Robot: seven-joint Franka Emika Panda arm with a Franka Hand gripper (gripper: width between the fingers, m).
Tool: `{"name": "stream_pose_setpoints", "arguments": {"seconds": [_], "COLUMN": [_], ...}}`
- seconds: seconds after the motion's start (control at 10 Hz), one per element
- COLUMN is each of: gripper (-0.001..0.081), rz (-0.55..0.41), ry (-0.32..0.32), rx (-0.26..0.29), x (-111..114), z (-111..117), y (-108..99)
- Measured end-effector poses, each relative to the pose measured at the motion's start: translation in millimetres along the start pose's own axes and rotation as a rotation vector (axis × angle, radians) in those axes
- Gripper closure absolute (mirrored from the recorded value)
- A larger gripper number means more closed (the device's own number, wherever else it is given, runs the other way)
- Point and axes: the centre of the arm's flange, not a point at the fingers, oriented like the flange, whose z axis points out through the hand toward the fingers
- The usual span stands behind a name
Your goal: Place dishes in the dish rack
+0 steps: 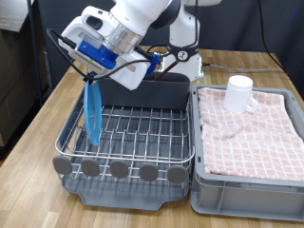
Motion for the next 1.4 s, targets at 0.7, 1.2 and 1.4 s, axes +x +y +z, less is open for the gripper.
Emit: {"name": "stream_pose_setpoints", "arguments": {"seconds": [0.7, 1.2, 1.4], "gripper": [0.0786, 0.025, 0.0088], "rz": [0.011, 0.013, 0.015], "ry": [-0.007, -0.023, -0.09], "rx": [0.012, 0.066, 0.122], "x": [-7.5, -3.9, 3.0], "z": [4.0, 0.4, -2.5], "y": [-1.0, -3.6, -1.7]}}
